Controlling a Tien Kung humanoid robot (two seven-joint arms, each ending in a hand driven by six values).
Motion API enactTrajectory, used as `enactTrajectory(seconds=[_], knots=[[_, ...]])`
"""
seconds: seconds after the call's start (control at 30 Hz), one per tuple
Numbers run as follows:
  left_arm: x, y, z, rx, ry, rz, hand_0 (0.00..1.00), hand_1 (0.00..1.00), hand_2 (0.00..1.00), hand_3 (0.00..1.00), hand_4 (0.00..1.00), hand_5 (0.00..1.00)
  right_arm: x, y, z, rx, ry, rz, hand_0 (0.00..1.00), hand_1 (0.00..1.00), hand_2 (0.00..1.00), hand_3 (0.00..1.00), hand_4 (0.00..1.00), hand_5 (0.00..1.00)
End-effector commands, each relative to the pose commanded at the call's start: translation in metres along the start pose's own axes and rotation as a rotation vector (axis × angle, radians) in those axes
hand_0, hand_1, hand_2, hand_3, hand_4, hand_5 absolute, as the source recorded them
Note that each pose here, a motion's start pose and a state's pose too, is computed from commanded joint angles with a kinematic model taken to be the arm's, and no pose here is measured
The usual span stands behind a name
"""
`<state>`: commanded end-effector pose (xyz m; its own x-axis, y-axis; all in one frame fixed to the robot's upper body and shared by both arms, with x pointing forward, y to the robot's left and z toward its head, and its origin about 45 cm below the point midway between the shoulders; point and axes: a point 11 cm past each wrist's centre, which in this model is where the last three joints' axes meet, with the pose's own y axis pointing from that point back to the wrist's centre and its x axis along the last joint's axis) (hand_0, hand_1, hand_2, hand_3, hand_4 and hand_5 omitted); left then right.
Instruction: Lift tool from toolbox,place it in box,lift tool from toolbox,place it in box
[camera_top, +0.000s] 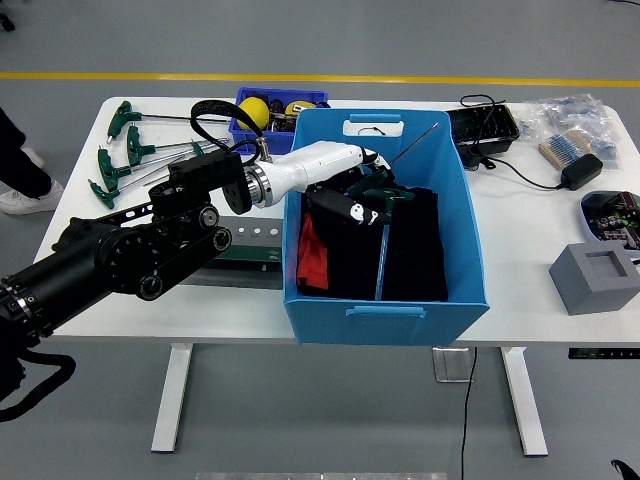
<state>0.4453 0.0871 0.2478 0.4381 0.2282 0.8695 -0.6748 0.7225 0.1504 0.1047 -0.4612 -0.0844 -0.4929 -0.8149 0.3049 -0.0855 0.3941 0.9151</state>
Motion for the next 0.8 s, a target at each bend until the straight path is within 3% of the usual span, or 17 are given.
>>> enactTrajectory(seconds=[0.37,0.4,0.47,0.57,0.8], knots=[[-0.008,0.004,-0.014,0.080,-0.012,-0.085,0.634,0.688,0.918,0.878,0.937,0.663,0.000,0.000,0.000,-0.001,-0.001,0.001,0.682,0.655,0.708,0.559,0.777,0.665],[-0.009,0.005,-0.016,0.088,-0.012,-0.092,0.736,0.799,0.998,0.946,0.941,0.671,0.000,0.000,0.000,-0.001,-0.001,0.001,0.682,0.656,0.708,0.559,0.777,0.665],[-0.010,0.006,-0.018,0.098,-0.011,-0.098,0.736,0.799,0.998,0.946,0.941,0.671,0.000,0.000,0.000,-0.001,-0.002,0.001,0.682,0.656,0.708,0.559,0.777,0.665],[-0.010,0.009,-0.021,0.111,-0.007,-0.093,0.736,0.799,0.998,0.946,0.941,0.671,0.000,0.000,0.001,-0.002,-0.005,0.001,0.682,0.656,0.708,0.559,0.777,0.665],[-0.006,0.019,-0.029,0.137,0.071,-0.007,0.746,0.806,0.998,0.931,0.936,0.677,0.000,0.000,0.002,-0.002,-0.008,0.000,0.679,0.655,0.708,0.559,0.776,0.667]])
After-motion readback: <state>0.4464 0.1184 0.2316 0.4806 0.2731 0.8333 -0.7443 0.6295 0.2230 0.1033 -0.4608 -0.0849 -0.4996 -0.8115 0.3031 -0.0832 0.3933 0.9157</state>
